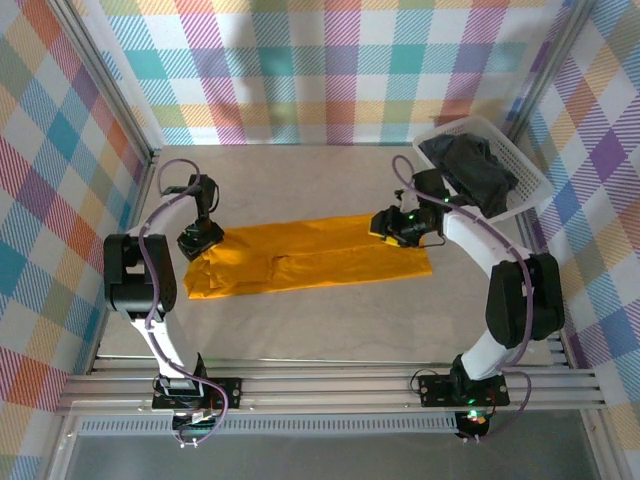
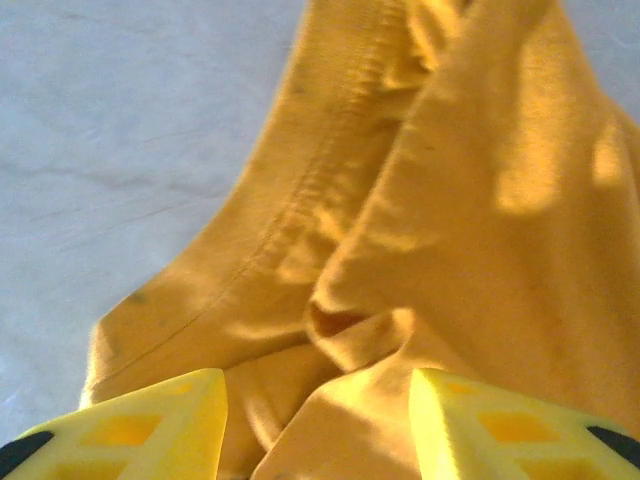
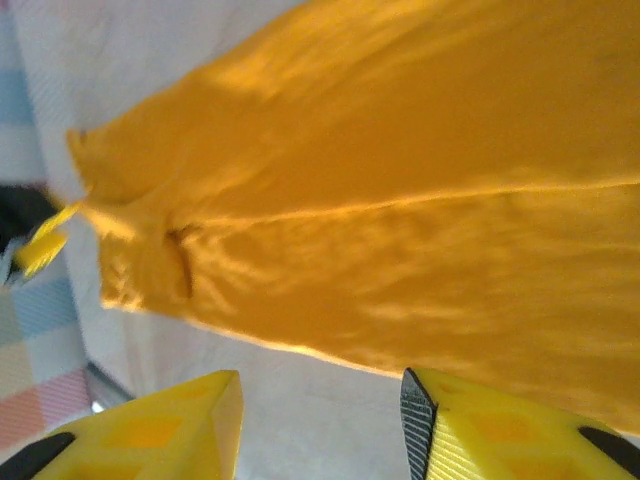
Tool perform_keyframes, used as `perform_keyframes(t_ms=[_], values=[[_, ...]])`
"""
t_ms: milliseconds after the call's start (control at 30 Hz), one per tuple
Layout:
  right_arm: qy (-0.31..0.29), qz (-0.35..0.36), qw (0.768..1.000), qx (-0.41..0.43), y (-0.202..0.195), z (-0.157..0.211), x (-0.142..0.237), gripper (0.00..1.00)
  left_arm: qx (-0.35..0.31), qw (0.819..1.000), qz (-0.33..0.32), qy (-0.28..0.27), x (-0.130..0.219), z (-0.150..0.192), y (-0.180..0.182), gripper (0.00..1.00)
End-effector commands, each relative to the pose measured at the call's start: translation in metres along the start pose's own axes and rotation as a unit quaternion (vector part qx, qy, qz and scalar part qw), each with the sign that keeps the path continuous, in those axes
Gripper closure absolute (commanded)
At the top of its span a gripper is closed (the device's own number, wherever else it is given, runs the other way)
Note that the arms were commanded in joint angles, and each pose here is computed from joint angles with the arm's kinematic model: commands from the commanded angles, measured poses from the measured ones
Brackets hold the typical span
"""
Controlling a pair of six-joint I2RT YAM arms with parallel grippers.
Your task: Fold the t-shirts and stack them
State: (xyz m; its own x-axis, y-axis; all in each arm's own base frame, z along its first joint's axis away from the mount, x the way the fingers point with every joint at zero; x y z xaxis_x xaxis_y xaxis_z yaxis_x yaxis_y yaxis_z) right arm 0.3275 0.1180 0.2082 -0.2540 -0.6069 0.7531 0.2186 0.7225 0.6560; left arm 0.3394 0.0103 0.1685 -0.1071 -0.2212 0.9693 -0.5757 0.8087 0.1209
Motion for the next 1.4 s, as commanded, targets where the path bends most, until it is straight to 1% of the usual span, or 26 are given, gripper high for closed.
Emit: perform_keyframes(t_ms=[0,100,167,233,300,400,533,667,833,900,1000,1033,1100,1200,1233,1300,1367], values=[[-0.015,0.067,0.998,0.002,-0.014,-0.022,0.003,0.56,0.056,0.998,0.014,-0.020,0.038,0.024,0.014,0.56],[-0.017,0.129,0.991,-0.008,-0.025,-0.045,-0.004,0.63,0.085,0.993,0.075,0.014,0.039,0.053,-0.005,0.65],[-0.016,0.172,0.985,-0.006,-0.031,-0.058,-0.013,0.68,0.109,0.988,0.099,0.036,0.034,0.067,-0.017,0.71],[-0.013,0.199,0.980,-0.003,-0.035,-0.070,-0.023,0.71,0.141,0.982,0.108,0.056,0.023,0.075,-0.028,0.75],[-0.007,0.222,0.975,0.000,-0.040,-0.081,-0.034,0.72,0.170,0.978,0.095,0.069,0.012,0.075,-0.034,0.80],[0.010,0.242,0.970,0.003,-0.045,-0.091,-0.047,0.73,0.174,0.980,0.066,0.068,-0.001,0.065,-0.042,0.83],[0.049,0.270,0.962,0.002,-0.053,-0.089,-0.062,0.72,0.162,0.983,0.033,0.082,-0.022,0.046,-0.055,0.85],[0.077,0.292,0.953,-0.019,-0.065,-0.070,-0.066,0.72,0.147,0.986,0.021,0.078,-0.033,0.022,-0.073,0.85],[0.073,0.309,0.947,-0.058,-0.070,-0.029,-0.053,0.69,0.121,0.991,0.028,0.046,-0.036,-0.016,-0.113,0.84],[0.085,0.307,0.945,-0.070,-0.069,-0.006,-0.052,0.68,0.101,0.993,0.050,0.029,-0.037,-0.031,-0.138,0.83],[0.108,0.318,0.938,-0.084,-0.071,0.039,-0.057,0.67,0.075,0.991,0.113,0.002,-0.032,-0.046,-0.187,0.81],[0.112,0.320,0.936,-0.093,-0.070,0.055,-0.059,0.67,0.068,0.987,0.148,-0.003,-0.033,-0.048,-0.206,0.81],[0.117,0.314,0.936,-0.113,-0.070,0.084,-0.061,0.66,0.051,0.974,0.220,-0.008,-0.033,-0.048,-0.248,0.81],[0.123,0.295,0.935,-0.152,-0.071,0.117,-0.063,0.65,0.018,0.955,0.295,-0.014,-0.031,-0.037,-0.301,0.80],[0.127,0.284,0.936,-0.167,-0.071,0.123,-0.064,0.65,0.012,0.947,0.320,-0.011,-0.032,-0.032,-0.315,0.79],[0.140,0.254,0.938,-0.188,-0.067,0.135,-0.071,0.64,0.007,0.926,0.377,-0.005,-0.036,-0.020,-0.344,0.78],[0.150,0.236,0.941,-0.192,-0.057,0.140,-0.079,0.63,0.011,0.906,0.423,-0.004,-0.041,-0.010,-0.365,0.77]])
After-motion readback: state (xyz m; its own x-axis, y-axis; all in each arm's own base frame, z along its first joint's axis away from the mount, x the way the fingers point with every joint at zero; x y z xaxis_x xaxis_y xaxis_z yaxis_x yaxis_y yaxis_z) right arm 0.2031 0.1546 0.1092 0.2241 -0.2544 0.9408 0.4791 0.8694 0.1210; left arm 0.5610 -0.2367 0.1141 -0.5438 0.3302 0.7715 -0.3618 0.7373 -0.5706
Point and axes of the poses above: each hand's point on the last joint's axis, 136 mm out from that joint toward the fingers, its own x axis back along the fingers, its own y axis along the line the jaws close on, z = x × y, the point moved 10 cm from there along x, back along the fingers, and after that the axes turned 10 degrees about -x, right-handed, at the moved point
